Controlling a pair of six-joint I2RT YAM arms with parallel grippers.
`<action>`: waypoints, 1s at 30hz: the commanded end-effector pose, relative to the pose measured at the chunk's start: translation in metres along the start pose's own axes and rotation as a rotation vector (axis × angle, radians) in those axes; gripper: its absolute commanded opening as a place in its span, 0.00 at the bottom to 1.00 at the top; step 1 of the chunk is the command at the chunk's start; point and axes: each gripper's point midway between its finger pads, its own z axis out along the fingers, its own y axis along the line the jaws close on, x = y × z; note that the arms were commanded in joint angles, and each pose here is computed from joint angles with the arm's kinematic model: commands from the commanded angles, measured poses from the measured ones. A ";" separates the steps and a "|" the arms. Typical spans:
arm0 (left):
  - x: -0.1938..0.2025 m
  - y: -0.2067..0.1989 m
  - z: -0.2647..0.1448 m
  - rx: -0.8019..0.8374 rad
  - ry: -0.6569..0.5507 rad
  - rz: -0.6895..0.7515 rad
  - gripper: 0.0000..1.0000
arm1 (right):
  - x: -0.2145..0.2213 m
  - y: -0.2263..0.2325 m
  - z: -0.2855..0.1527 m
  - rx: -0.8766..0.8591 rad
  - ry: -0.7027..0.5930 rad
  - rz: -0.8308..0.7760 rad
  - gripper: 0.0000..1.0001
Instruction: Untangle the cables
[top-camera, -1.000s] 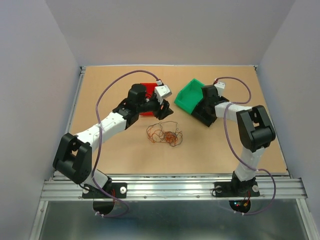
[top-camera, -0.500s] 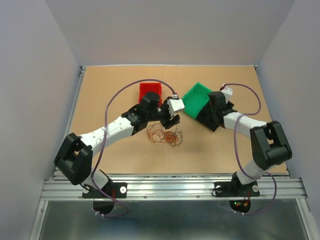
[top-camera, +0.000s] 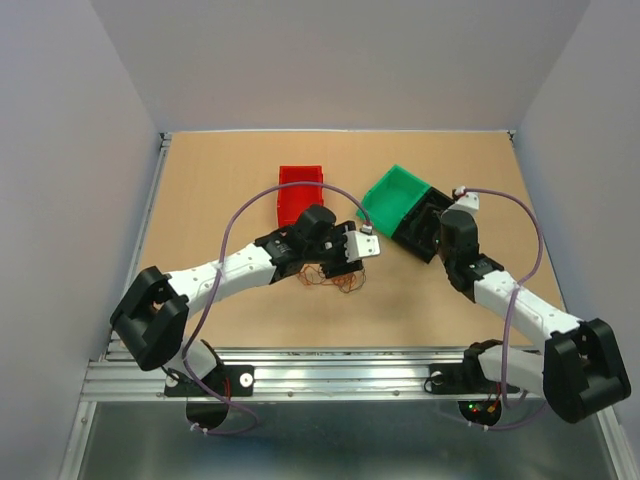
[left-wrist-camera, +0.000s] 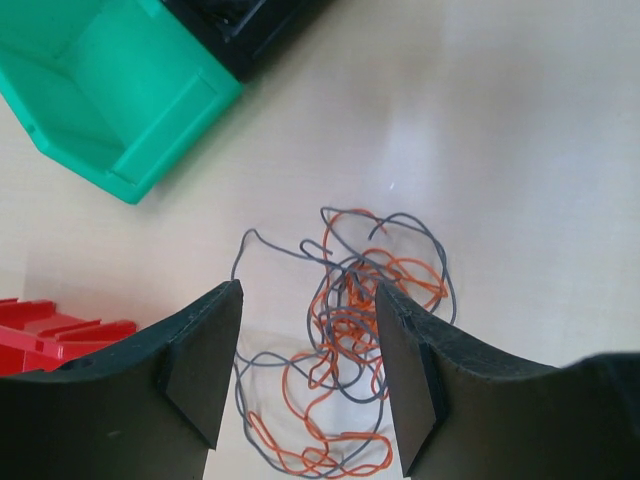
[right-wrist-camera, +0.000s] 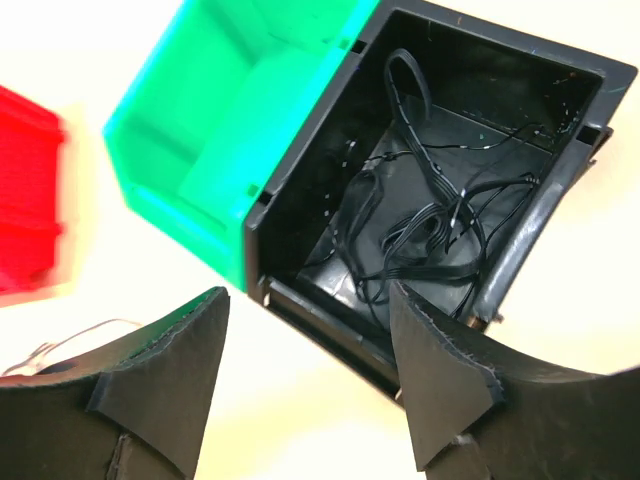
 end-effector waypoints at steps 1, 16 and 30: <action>0.013 0.001 -0.006 -0.032 0.052 0.047 0.68 | -0.014 0.008 -0.016 -0.078 -0.079 0.017 0.71; 0.044 -0.020 0.006 0.009 0.187 0.060 0.67 | -0.013 0.013 -0.020 -0.113 -0.075 0.022 0.72; 0.032 -0.020 0.004 0.005 0.164 0.052 0.00 | -0.011 0.015 -0.018 -0.123 -0.073 0.019 0.71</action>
